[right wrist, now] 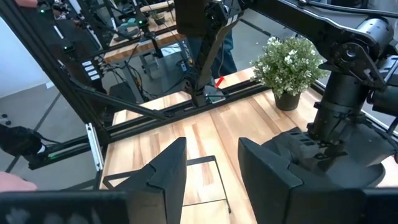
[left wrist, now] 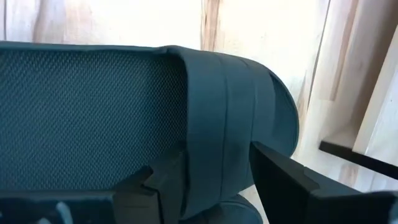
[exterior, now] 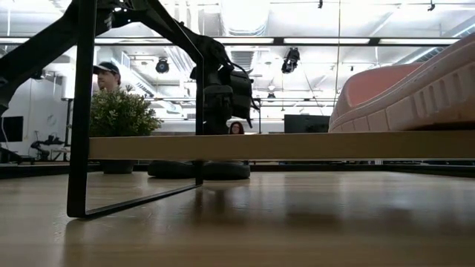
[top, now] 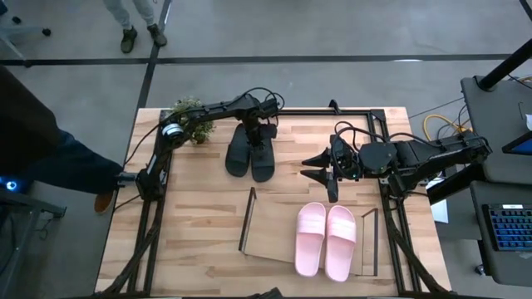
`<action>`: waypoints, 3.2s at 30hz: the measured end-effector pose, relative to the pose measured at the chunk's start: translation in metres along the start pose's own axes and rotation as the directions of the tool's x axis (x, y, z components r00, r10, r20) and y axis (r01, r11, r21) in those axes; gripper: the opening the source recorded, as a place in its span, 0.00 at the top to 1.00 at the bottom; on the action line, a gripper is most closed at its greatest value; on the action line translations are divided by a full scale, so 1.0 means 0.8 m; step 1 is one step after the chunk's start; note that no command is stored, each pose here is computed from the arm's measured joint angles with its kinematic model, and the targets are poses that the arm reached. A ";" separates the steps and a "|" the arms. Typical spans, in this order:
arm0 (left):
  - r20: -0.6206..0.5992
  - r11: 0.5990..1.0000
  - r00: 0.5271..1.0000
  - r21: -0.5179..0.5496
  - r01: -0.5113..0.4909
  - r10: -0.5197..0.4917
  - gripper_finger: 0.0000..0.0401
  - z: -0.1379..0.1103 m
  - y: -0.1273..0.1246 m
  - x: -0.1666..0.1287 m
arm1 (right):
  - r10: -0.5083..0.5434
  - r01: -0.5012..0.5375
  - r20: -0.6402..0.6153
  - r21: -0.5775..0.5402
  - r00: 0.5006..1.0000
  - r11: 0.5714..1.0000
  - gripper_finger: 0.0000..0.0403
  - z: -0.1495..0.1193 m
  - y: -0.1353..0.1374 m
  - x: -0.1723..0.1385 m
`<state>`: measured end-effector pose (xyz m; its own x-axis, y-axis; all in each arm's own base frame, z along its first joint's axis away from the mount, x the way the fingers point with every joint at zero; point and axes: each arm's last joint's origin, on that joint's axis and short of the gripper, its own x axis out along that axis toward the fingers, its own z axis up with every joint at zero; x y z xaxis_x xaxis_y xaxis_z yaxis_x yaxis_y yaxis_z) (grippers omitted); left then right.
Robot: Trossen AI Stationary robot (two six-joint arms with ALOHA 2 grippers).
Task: Pick and place slides into the shelf
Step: Put the right black slide on the shelf beside the pink slide
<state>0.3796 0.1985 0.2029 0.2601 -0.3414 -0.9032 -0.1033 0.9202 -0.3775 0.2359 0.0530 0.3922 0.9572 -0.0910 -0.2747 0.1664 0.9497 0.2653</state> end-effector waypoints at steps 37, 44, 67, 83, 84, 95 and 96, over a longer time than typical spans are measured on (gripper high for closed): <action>0.068 0.988 0.997 0.147 -0.057 0.047 1.00 0.017 -0.009 -0.031 | 0.009 -0.009 0.023 -0.017 1.000 1.000 0.66 0.007 -0.006 -0.023; 0.072 0.989 0.997 0.146 -0.032 0.022 1.00 0.018 -0.012 -0.037 | 0.013 -0.012 0.034 -0.027 0.999 1.000 0.66 0.010 -0.007 -0.028; 0.188 0.976 0.980 0.218 0.029 -0.071 1.00 0.046 -0.091 -0.109 | -0.025 0.028 0.083 -0.041 0.996 0.999 0.66 0.016 -0.012 -0.042; 0.141 0.931 0.977 0.351 0.102 -0.160 1.00 0.051 -0.183 -0.107 | -0.022 0.026 0.095 -0.039 0.995 0.999 0.66 0.020 -0.020 -0.067; 0.132 0.929 0.977 0.354 0.109 -0.165 1.00 0.050 -0.189 -0.105 | -0.023 0.026 0.093 -0.039 0.995 0.999 0.66 0.020 -0.020 -0.067; 0.079 0.919 0.975 0.357 0.165 -0.206 1.00 0.049 -0.231 -0.087 | -0.026 0.029 0.080 -0.042 0.996 0.999 0.66 0.018 -0.021 -0.068; 0.074 0.917 0.975 0.361 0.168 -0.208 1.00 0.049 -0.234 -0.086 | -0.026 0.029 0.079 -0.042 0.997 0.999 0.66 0.018 -0.021 -0.068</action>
<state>0.4186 0.0569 0.3435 0.3466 -0.5101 -0.7872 0.2959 0.8558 -0.4242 0.1849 0.0379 0.4161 0.9683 -0.1392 -0.2072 0.1845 0.9583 0.2183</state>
